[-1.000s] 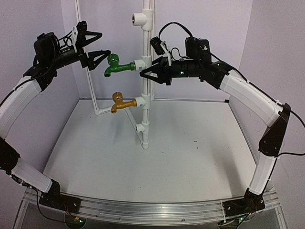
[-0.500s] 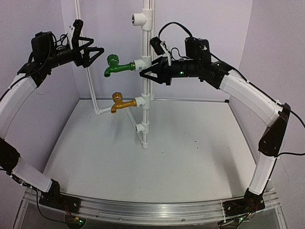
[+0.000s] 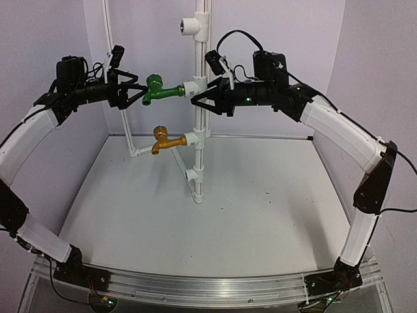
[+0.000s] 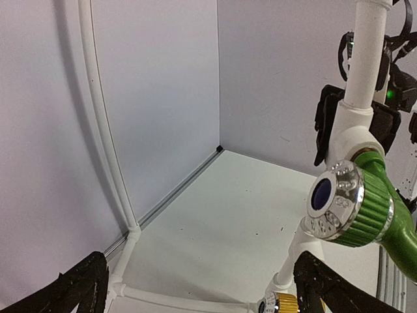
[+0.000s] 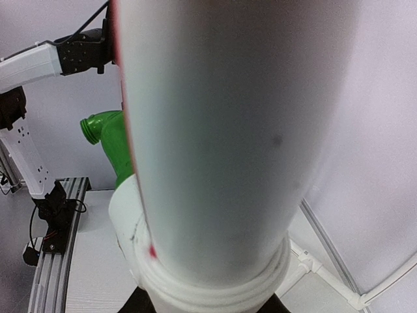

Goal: Install the water faucets

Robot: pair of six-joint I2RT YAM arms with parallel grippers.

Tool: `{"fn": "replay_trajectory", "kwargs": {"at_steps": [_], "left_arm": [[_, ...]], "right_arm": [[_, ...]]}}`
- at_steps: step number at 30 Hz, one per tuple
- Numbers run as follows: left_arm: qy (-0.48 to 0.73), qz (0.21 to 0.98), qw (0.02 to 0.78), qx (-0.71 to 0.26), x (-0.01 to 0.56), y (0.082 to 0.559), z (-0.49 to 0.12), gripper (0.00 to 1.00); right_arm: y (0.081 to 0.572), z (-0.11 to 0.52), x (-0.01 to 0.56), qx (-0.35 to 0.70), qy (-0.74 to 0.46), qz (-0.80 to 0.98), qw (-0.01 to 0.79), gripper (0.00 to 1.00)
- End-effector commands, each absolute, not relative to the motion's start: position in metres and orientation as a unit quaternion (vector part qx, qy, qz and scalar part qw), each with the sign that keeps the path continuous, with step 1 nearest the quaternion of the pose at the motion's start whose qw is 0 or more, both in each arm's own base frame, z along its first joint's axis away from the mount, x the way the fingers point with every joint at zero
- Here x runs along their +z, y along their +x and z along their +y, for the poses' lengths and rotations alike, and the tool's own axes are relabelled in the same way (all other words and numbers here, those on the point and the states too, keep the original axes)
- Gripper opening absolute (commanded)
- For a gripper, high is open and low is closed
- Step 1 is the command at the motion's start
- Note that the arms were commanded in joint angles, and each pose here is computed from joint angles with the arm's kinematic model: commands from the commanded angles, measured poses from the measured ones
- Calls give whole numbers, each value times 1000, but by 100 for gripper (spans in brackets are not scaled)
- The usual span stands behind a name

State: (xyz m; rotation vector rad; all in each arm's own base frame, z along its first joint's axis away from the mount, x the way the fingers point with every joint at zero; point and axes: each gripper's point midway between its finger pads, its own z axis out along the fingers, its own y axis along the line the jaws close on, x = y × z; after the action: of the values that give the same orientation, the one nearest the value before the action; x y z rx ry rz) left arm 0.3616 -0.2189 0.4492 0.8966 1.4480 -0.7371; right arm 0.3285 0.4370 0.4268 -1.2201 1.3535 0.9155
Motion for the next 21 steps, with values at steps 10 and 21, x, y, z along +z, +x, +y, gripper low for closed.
{"fn": "replay_trajectory", "kwargs": {"at_steps": [10,21], "left_arm": [[428,543,614,-380,498,342,-234,99],[432,540,611,-385,485,342,-236,98]], "right_arm": [[329,440,450,387,-507,537,552,32],[332,442,448,387,-507,538,552,30]]}}
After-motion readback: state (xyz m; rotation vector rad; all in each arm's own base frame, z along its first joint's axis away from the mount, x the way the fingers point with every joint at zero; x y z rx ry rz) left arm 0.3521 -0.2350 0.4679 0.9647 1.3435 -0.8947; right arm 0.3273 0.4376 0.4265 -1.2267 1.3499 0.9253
